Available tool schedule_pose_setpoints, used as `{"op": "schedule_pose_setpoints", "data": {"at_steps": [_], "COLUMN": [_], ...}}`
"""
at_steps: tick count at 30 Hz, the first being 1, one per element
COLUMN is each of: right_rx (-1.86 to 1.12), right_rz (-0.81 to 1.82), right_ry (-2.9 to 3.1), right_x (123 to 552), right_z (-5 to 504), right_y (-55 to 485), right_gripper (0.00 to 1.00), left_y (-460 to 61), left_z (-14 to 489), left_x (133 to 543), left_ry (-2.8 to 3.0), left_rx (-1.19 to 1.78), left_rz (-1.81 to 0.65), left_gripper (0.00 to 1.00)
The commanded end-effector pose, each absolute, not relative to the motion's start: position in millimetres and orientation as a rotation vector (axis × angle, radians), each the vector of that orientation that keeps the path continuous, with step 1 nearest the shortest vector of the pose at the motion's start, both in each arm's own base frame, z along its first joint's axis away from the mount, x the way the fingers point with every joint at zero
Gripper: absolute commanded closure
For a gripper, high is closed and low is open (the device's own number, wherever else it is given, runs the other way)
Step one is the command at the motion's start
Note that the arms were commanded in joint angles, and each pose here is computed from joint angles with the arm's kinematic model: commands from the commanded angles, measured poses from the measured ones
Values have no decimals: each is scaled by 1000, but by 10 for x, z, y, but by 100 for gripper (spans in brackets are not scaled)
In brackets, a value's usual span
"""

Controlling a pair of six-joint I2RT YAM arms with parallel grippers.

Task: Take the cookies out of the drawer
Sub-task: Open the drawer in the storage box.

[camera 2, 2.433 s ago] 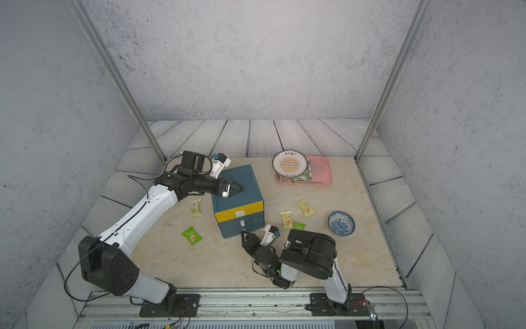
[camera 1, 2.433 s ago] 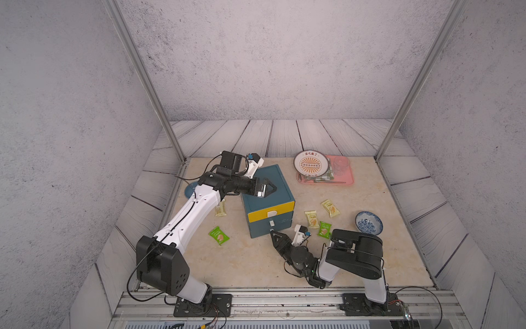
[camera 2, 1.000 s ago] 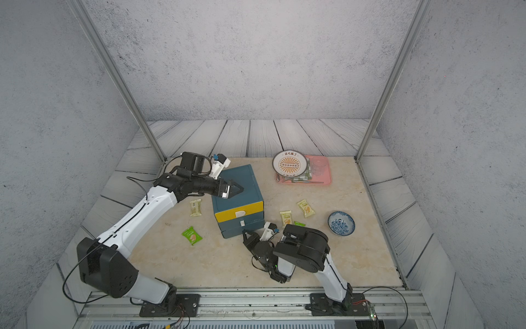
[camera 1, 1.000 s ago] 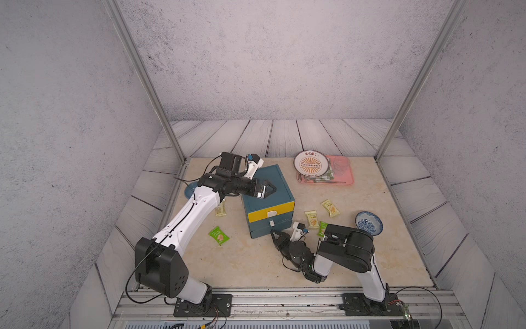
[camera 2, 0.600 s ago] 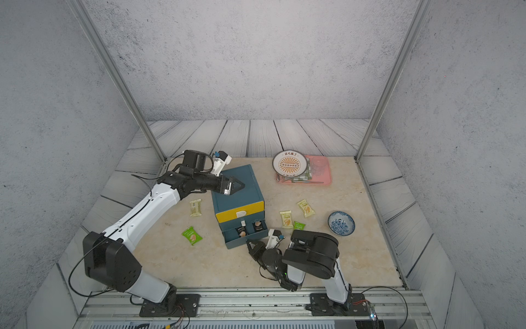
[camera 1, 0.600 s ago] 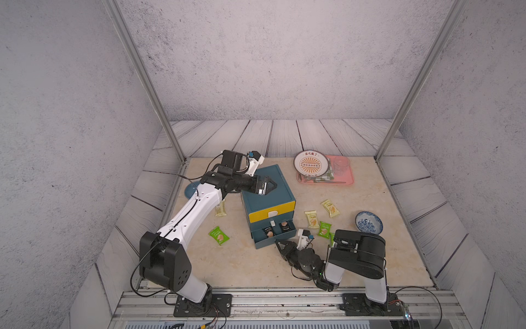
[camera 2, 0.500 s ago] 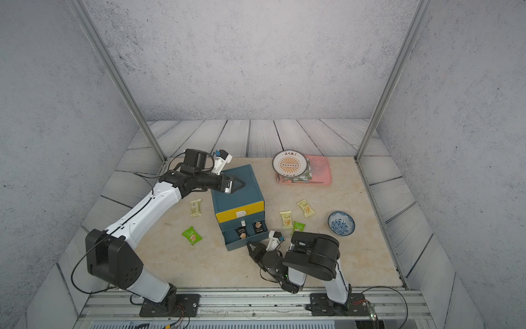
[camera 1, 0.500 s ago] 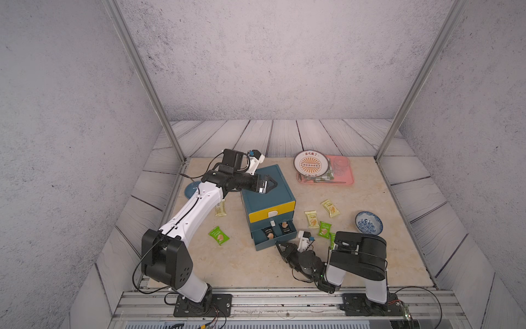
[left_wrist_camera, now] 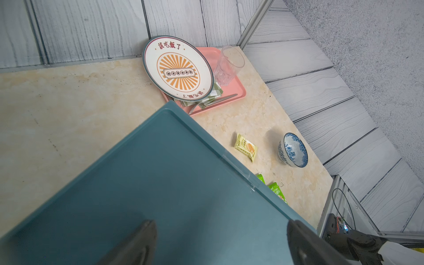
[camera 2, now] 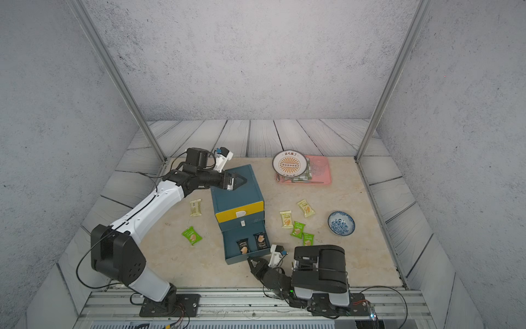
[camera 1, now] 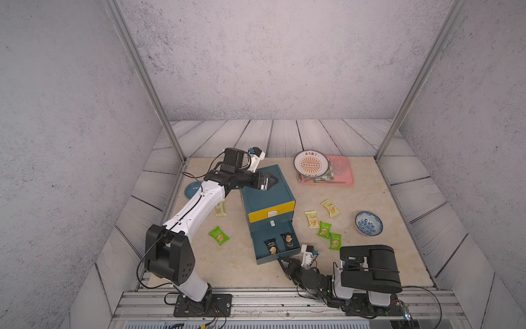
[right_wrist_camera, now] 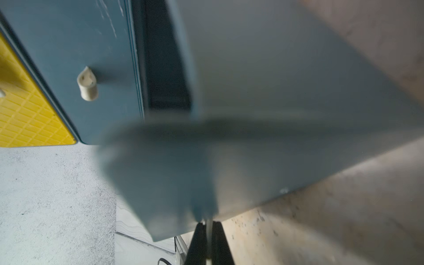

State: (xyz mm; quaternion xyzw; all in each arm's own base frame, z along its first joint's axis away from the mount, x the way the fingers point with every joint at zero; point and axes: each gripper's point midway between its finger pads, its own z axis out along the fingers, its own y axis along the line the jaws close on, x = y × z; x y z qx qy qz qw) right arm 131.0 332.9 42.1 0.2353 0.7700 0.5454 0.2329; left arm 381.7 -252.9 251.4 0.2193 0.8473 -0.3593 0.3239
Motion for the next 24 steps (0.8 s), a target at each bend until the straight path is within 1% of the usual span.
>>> {"op": "schedule_pose_setpoints", "data": {"at_steps": [1, 11, 15, 16, 17, 19, 21, 24], "right_rx": [638, 625, 644, 648, 653, 652, 636, 618], "right_rz": [1451, 1410, 1403, 1403, 1404, 1410, 1427, 1422], "right_ry": [2154, 2182, 2176, 2178, 2176, 2160, 2138, 2157], "right_x": [1169, 1063, 1061, 1060, 1062, 1076, 1085, 1063], "right_z": [338, 317, 287, 280, 281, 314, 396, 482], "right_y": [3221, 3169, 3116, 3107, 3095, 3067, 3052, 3032], "right_gripper": [100, 100, 100, 98, 88, 73, 63, 54], "left_y": [-2217, -2218, -2208, -2212, -2215, -2215, -2214, -2231], "left_z": [1392, 1374, 1370, 1375, 1385, 1432, 1539, 1821], "left_x": [3443, 3424, 3420, 3422, 3421, 3429, 3466, 3524], "left_ry": [2703, 2703, 2701, 2698, 2696, 2685, 2658, 2589], "left_rx": [383, 390, 392, 393, 395, 387, 374, 375], "left_rz": [-855, -861, -857, -861, -864, -874, -884, -933], "left_gripper": [5, 5, 3, 2, 1, 0, 2, 2]}}
